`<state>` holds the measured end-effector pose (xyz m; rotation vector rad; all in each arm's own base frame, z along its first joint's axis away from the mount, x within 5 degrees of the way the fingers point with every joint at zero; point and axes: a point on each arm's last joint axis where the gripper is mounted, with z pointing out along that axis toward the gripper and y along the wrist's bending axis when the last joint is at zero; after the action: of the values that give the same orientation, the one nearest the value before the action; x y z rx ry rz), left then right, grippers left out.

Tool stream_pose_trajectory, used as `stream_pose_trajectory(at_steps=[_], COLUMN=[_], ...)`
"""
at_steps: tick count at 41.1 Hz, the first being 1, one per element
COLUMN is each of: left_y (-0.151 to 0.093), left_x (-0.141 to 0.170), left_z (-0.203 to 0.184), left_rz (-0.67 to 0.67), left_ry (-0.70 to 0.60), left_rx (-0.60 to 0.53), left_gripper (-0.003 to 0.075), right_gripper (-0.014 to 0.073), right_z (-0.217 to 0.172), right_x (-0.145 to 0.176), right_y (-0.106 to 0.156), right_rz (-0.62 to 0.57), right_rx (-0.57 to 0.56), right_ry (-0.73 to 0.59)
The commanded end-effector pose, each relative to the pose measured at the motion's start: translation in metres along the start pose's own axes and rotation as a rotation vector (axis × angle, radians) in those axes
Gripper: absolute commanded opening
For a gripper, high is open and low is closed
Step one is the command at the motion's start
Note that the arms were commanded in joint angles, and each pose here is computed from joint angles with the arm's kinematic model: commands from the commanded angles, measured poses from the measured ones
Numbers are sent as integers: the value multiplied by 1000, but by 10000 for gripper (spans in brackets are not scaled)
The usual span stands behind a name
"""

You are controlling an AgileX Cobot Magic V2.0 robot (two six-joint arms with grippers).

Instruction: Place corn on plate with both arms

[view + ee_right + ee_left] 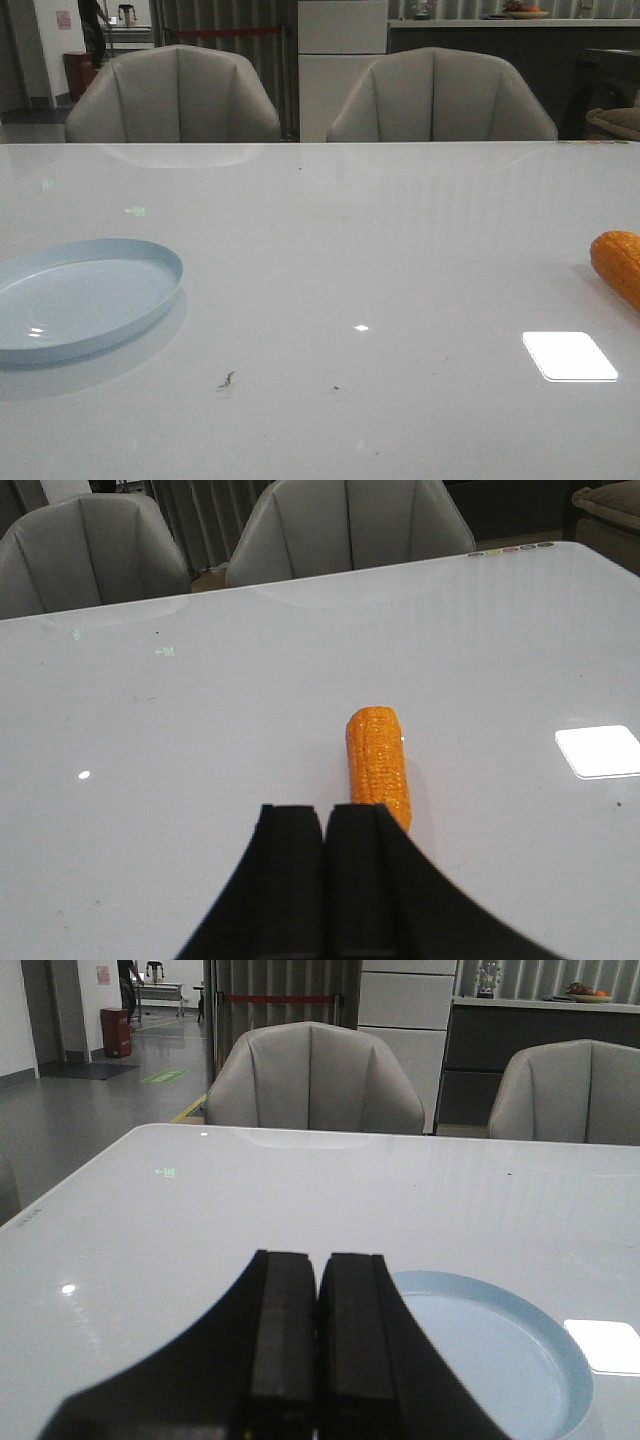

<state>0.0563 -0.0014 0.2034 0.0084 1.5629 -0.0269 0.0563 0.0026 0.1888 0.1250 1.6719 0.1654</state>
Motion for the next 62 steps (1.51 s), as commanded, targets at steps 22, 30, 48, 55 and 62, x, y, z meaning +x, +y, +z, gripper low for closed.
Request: stream_pose_trajectory(at_steps=[22,30,48,55,62], left_y=[1,1,1,0,-1], left_x=[3,-2,-54,-92,-129], left_z=[0,-1,-13,-20,-5], left_rz=[-13,-13,-13,-1,0], left_ry=[-81,-129,-401,-404,-351], left_rx=[-5,-7,-10,-5,-5], left_gripper=[94,94,94,94,94], right_gripper=[51,51,51,51,51], right_z=[-4,-4,-20,-36,-23], right_x=[-16,-17,-64,-110,-147], right_y=[2,2,10,20,28], right_rz=[3,3,3,0,-1], right_rx=[-11,-11,-49,-63,-52], right_ry=[-137,-142,-372,-362,-255])
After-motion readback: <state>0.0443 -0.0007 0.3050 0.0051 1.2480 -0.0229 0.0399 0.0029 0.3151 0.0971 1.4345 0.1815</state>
